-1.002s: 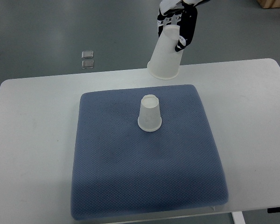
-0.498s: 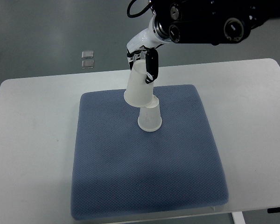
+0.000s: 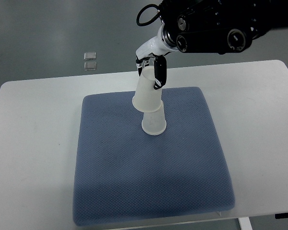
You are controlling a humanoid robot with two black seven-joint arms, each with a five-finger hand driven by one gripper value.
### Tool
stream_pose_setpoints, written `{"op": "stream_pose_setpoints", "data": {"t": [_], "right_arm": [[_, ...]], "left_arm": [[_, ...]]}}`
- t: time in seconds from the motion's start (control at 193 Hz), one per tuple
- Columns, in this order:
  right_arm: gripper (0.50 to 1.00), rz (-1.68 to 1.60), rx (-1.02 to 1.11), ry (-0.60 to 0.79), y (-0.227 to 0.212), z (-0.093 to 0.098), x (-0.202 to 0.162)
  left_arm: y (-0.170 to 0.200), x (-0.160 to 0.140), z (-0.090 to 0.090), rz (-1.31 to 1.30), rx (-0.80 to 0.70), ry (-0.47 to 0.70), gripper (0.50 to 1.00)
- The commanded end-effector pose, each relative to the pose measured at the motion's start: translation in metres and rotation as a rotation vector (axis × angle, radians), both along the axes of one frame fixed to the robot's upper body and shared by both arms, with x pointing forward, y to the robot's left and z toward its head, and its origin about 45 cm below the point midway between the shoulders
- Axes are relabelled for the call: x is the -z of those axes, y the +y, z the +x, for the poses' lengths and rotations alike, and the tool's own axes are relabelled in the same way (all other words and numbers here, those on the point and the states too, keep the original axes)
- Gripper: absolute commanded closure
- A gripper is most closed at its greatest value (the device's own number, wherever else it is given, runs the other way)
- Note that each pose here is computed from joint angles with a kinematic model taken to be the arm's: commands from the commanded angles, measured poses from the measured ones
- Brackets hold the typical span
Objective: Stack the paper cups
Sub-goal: 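Lower the held cup down over the inverted cup on the mat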
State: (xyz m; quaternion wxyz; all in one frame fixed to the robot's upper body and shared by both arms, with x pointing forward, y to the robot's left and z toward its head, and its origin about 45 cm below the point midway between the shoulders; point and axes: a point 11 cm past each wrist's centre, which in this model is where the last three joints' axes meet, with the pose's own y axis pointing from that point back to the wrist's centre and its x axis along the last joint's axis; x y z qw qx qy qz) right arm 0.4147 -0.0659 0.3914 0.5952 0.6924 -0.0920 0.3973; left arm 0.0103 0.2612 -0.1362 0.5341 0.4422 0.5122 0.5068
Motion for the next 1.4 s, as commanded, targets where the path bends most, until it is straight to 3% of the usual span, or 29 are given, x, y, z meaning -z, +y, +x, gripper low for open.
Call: {"op": "stream_pose_setpoints", "data": {"t": [0.0,0.94,1.147,1.396], "right_arm": [[0.846,-0.014,0.012,-0.003,-0.006,0.002,0.002],[0.828,-0.005,0.026,-0.010,-0.011,0.005,0.009],[0.785,-0.004,0.030,-0.001,-0.012,0.005,0.013],[0.769,0.006,0.034,0.001,-0.013,0.006,0.020]], "left_arm": [[0.000,0.000,0.000,0.000,0.000,0.000,0.500],[0.000,0.000,0.000,0.000,0.000,0.000,0.500],[0.000,0.000,0.000,0.000,0.000,0.000,0.500],[0.000,0.000,0.000,0.000,0.000,-0.001,0.500]]}}
